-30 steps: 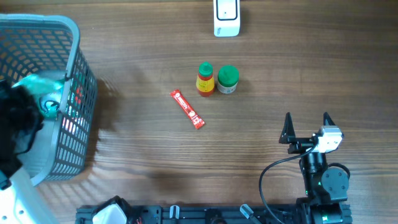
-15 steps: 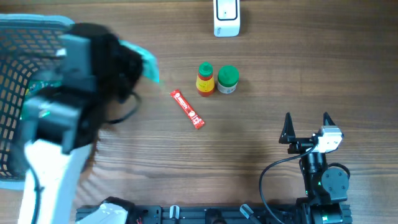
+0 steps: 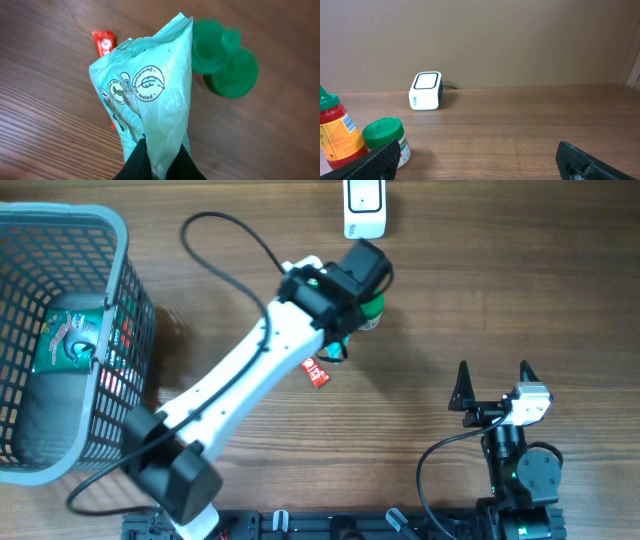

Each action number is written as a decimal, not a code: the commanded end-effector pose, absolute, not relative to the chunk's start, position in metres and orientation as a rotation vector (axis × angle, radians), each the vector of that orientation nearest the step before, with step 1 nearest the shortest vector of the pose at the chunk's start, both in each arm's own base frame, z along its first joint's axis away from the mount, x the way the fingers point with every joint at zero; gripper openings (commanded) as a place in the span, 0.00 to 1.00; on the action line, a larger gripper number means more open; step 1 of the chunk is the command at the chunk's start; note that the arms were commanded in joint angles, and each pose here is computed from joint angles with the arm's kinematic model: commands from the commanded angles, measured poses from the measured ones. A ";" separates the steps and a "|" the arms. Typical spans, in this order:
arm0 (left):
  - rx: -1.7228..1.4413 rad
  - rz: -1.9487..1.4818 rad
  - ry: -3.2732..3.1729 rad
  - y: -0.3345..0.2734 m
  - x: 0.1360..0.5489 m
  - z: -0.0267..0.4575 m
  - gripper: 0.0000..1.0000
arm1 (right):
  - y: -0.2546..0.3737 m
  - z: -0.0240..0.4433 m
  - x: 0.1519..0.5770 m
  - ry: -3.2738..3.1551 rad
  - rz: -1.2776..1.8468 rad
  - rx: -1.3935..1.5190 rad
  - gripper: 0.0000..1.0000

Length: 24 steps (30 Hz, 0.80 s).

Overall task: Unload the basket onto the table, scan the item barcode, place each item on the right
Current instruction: 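Carry the mint-green wipes pack with the left gripper toward the scanner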

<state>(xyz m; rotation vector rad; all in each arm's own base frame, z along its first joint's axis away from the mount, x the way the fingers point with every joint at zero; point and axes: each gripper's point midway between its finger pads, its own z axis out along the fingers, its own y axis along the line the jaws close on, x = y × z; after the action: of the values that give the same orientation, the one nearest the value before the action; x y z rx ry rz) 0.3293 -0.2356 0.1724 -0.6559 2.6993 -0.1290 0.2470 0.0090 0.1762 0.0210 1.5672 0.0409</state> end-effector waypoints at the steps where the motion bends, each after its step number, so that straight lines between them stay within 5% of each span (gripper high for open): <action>1: -0.575 -0.041 2.731 -0.250 0.327 0.148 0.04 | 0.012 0.178 0.247 1.560 0.046 0.000 0.99; 24: -0.459 0.055 2.815 -0.288 0.318 0.057 0.07 | 0.012 0.178 0.247 1.560 0.046 0.000 1.00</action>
<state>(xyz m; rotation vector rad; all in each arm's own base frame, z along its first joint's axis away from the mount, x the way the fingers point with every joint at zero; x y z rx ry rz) 0.3235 -0.2867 0.0719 -0.5131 2.8134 0.0161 0.2470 0.0089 0.1762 0.0213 1.5672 0.0406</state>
